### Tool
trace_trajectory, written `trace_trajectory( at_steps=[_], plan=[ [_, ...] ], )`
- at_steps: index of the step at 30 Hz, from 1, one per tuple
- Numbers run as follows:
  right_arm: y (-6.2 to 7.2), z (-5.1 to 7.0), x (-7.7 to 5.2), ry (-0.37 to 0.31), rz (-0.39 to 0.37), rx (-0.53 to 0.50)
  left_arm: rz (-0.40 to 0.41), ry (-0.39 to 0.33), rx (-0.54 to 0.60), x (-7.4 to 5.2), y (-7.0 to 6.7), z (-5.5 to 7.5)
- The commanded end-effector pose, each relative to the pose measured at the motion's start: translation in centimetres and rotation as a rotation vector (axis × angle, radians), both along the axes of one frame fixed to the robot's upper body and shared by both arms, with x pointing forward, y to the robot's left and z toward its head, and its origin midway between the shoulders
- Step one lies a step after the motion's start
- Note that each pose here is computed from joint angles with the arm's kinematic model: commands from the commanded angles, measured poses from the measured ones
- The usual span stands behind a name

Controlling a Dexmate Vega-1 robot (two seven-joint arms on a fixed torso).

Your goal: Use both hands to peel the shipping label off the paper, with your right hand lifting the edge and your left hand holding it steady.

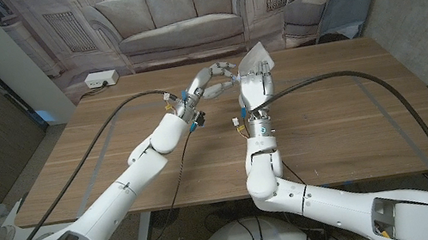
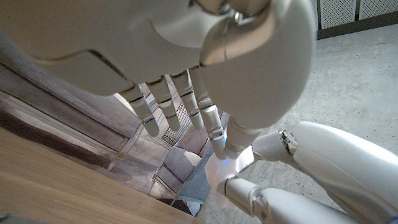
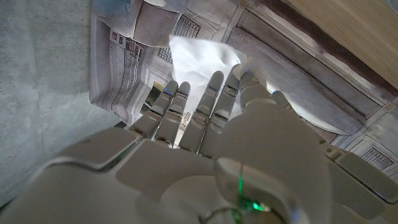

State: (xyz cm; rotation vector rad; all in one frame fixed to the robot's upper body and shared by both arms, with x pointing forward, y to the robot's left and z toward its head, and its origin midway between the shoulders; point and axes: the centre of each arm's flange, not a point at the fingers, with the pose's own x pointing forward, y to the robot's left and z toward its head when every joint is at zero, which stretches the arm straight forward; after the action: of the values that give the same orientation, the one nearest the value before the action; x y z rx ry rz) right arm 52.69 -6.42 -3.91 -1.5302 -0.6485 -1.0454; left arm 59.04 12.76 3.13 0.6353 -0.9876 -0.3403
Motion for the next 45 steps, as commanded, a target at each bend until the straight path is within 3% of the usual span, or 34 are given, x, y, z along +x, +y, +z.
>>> trace_trajectory(
  at_steps=[1,16,33,35,45],
  plan=[
    [-0.3,0.1,0.0,-0.026,0.012,0.000,0.027,-0.026,0.002,0.2,-0.2,0.1],
    [-0.3,0.1,0.8,0.013,0.020,-0.001,-0.022,0.038,-0.056,1.3,0.2,0.1],
    [-0.7,0.2,1.2,0.033,0.064,0.008,-0.022,0.028,-0.051,1.0,0.0,0.1],
    [-1.0,0.4,1.1,0.078,0.097,0.033,-0.021,0.026,-0.052,0.9,0.0,0.1],
    [-1.9,0.6,0.5,0.166,0.187,0.103,-0.033,0.021,-0.058,0.6,-0.2,0.0]
  ],
)
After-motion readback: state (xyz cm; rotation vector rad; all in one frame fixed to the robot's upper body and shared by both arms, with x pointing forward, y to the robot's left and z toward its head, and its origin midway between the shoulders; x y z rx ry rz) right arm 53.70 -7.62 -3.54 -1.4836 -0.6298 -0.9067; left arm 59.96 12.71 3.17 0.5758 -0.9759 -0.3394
